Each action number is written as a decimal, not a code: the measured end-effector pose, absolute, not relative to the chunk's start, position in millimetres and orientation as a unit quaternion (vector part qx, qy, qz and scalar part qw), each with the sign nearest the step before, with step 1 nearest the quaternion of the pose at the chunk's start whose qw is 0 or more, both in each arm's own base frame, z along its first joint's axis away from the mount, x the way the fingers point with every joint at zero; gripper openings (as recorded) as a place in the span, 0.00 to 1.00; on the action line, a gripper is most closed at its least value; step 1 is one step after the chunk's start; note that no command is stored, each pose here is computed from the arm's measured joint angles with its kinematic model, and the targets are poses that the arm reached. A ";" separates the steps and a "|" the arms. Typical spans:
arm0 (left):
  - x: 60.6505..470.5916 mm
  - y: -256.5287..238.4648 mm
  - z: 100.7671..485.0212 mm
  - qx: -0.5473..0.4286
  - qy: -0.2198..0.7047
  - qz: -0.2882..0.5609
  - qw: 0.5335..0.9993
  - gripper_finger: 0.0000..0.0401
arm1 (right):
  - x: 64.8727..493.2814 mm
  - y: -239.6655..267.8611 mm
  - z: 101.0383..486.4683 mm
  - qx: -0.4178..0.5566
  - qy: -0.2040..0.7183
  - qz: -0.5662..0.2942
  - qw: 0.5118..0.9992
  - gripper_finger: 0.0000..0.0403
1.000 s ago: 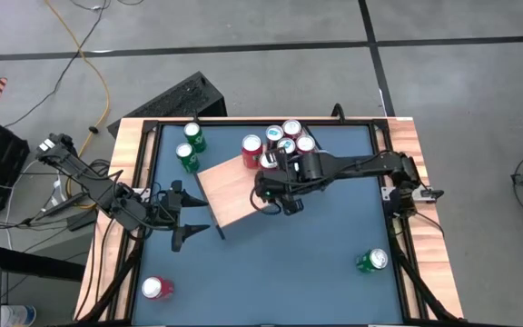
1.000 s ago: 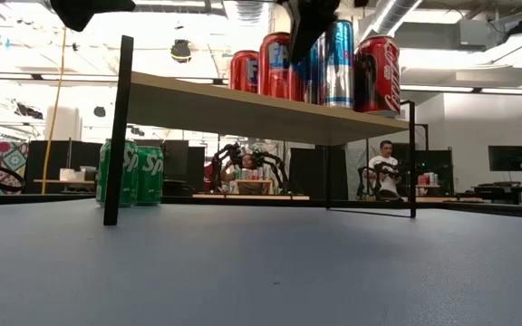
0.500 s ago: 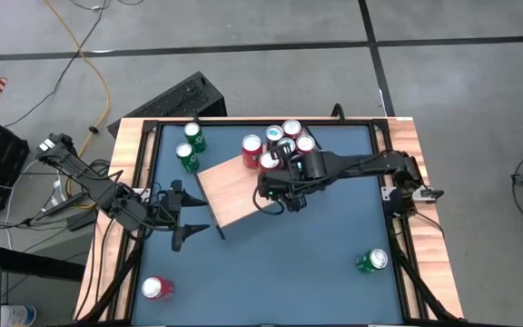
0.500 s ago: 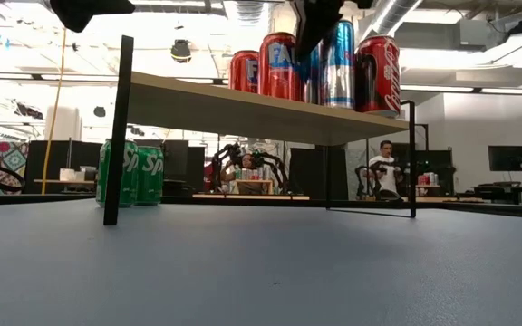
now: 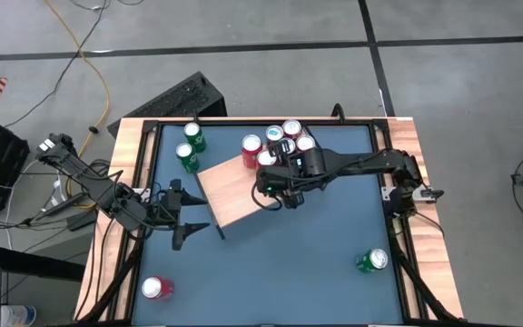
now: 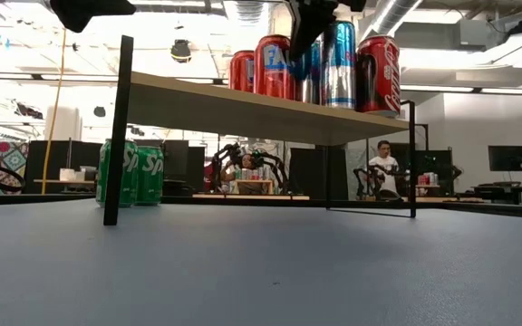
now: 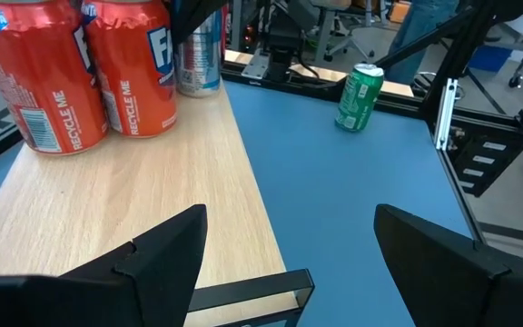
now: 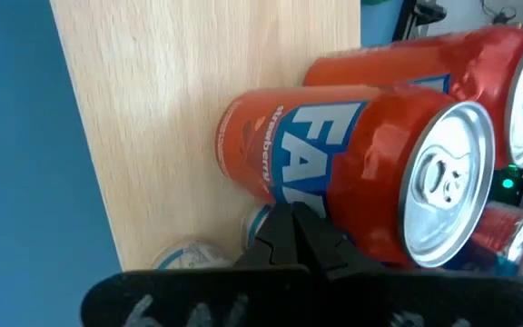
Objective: Place canned beverage on shelf
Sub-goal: Put the right red soda can on the shelf aligned with the other red soda can, then put the red soda can on the shelf aligned with the other red soda cans
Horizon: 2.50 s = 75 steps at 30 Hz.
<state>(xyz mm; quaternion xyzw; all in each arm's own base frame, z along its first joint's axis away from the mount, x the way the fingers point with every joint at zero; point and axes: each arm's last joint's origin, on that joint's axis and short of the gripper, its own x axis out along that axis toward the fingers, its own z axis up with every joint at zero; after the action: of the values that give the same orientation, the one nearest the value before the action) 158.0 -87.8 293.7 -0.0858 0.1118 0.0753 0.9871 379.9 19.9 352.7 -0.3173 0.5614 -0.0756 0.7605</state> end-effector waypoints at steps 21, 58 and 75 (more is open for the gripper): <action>157.9 -87.7 293.6 -0.092 0.112 0.077 0.987 0.75 | 329.4 134.2 376.7 -0.169 0.570 -0.033 0.804 0.05; 185.1 -132.3 318.3 -0.182 0.442 -0.050 0.877 0.75 | 281.5 227.8 347.3 -0.027 0.578 -0.062 0.813 0.68; 155.1 -247.8 324.1 -0.203 0.575 -0.023 0.792 0.75 | 284.2 229.6 322.5 -0.050 0.584 -0.077 0.806 0.68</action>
<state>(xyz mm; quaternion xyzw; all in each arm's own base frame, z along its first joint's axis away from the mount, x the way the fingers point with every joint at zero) 155.1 -247.8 324.1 -0.2029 0.5751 -0.0230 0.7922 284.2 229.6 322.5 -0.0495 0.5841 -0.0772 0.8064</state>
